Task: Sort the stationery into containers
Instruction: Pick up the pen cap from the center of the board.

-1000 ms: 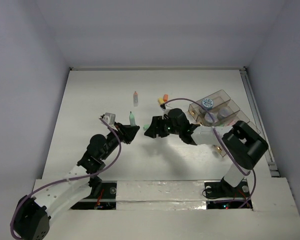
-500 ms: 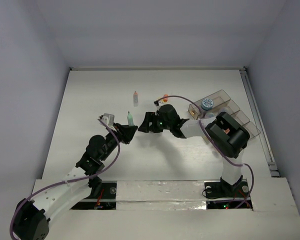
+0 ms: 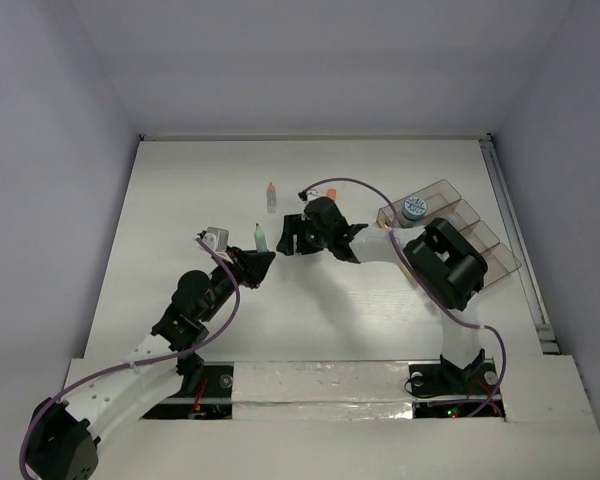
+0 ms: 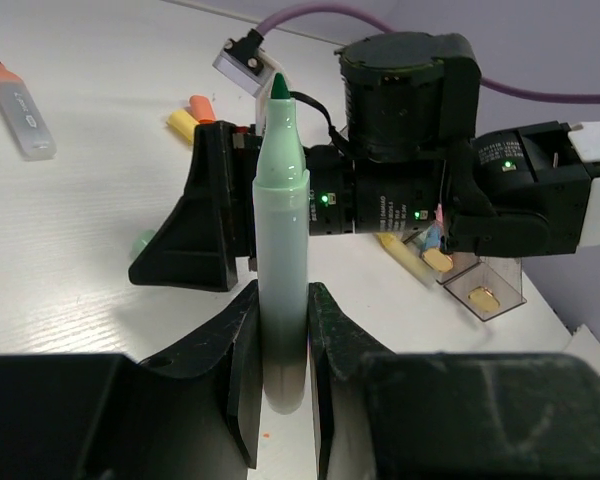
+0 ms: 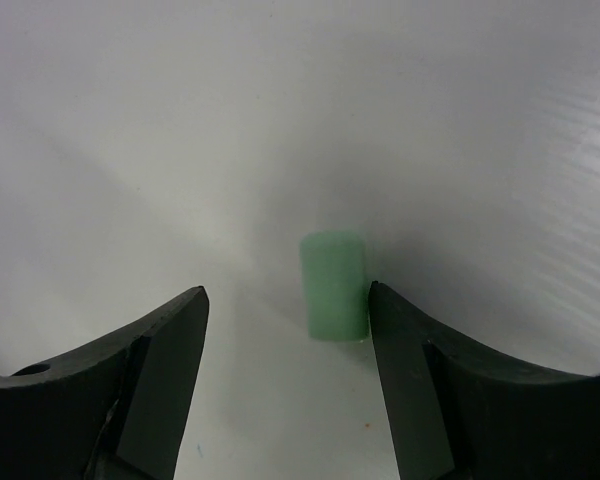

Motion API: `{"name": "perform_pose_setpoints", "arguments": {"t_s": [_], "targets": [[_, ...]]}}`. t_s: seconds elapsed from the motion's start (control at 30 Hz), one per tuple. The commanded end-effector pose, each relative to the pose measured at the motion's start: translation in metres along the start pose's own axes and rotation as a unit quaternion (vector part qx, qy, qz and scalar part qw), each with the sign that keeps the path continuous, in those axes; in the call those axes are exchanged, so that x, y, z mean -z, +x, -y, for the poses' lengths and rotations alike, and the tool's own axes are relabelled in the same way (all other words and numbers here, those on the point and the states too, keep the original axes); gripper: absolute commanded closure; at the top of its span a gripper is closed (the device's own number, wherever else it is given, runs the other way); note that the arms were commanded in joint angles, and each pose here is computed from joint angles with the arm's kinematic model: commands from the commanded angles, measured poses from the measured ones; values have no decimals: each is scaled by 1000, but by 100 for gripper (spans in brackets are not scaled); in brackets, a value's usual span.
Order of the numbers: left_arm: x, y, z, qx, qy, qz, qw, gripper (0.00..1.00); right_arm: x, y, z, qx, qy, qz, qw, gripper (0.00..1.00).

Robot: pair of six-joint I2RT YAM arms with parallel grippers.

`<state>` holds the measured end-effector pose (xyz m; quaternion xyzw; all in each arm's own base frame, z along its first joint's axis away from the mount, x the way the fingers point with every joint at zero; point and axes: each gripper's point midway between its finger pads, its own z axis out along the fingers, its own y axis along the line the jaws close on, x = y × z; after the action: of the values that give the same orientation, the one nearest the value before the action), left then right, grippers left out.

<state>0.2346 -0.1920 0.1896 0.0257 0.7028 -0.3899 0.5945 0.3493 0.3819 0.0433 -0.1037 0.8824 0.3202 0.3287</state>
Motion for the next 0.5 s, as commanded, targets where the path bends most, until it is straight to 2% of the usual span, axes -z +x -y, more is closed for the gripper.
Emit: {"name": "perform_pose_setpoints", "arguments": {"t_s": [0.0,0.13,0.47], "targets": [[0,-8,5,-6,13,20,1000,100,-5,33,39,50,90,-65,993,29],[0,-8,5,-6,13,20,1000,100,-5,32,54,88,139,-80,983,30],[6,-17,3,-10,2,38,999,100,-7,32,62,176,173,-105,963,33]]}}
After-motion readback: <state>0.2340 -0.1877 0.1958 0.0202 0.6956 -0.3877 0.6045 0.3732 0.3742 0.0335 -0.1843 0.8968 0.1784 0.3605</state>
